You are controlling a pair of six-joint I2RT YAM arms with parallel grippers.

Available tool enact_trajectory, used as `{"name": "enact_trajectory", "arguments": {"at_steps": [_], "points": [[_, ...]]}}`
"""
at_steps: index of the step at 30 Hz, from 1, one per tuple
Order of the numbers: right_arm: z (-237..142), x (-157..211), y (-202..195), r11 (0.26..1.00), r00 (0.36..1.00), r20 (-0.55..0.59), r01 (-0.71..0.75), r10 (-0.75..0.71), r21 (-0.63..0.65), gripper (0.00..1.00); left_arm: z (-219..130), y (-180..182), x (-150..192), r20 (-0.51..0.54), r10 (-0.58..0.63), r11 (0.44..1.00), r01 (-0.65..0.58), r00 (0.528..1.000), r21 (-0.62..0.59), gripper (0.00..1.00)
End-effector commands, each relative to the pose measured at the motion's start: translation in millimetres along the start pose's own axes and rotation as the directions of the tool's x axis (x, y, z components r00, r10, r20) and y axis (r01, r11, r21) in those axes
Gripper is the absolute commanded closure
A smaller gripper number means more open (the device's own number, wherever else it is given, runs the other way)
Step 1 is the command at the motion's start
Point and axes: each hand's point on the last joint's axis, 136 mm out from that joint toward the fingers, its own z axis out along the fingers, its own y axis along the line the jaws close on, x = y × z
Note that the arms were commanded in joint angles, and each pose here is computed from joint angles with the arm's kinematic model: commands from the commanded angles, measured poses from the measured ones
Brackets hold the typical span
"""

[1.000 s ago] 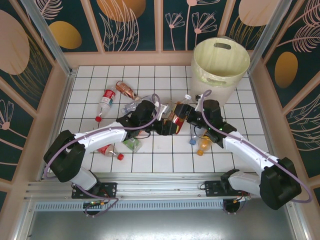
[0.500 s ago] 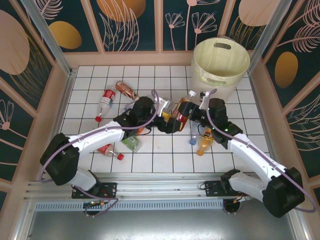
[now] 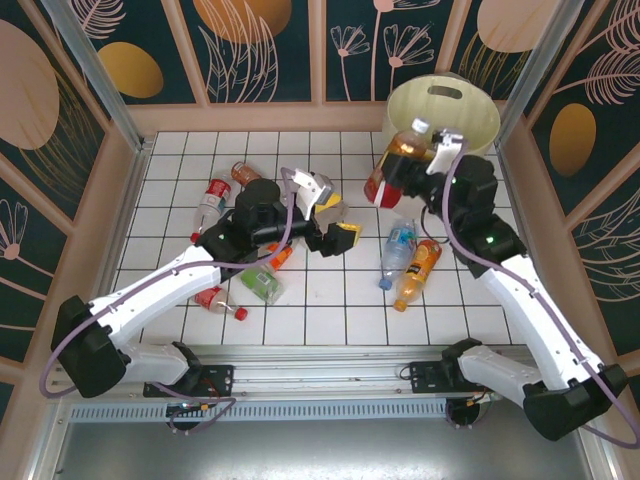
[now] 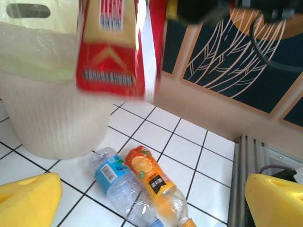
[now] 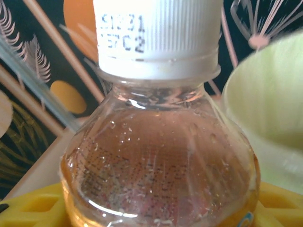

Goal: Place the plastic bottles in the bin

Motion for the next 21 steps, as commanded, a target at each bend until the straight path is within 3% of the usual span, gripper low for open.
{"name": "enact_trajectory", "arguments": {"at_steps": [1, 7, 14, 21], "points": [[7, -32, -16, 0.990, 0.994, 0.048, 0.095, -0.100, 0.100, 0.35, -9, -5, -11, 0.009, 0.097, 0.995, -0.097, 0.995, -0.014, 0.01], [29, -73, -49, 0.980, 0.993, 0.063, 0.090, -0.102, 0.176, 0.35, -13, 0, -7, 0.002, 0.135, 0.990, -0.134, 0.991, -0.050, 0.01], [51, -97, -99, 0.975, 0.998, 0.027, 0.048, -0.055, 0.215, 0.35, -16, 13, -2, 0.019, 0.026, 0.992, -0.024, 0.999, -0.122, 0.02], [78, -92, -155, 0.979, 0.998, -0.042, -0.040, 0.049, 0.198, 0.35, -21, 32, 0, 0.087, -0.078, 0.971, 0.096, 0.993, -0.221, 0.01]]}}
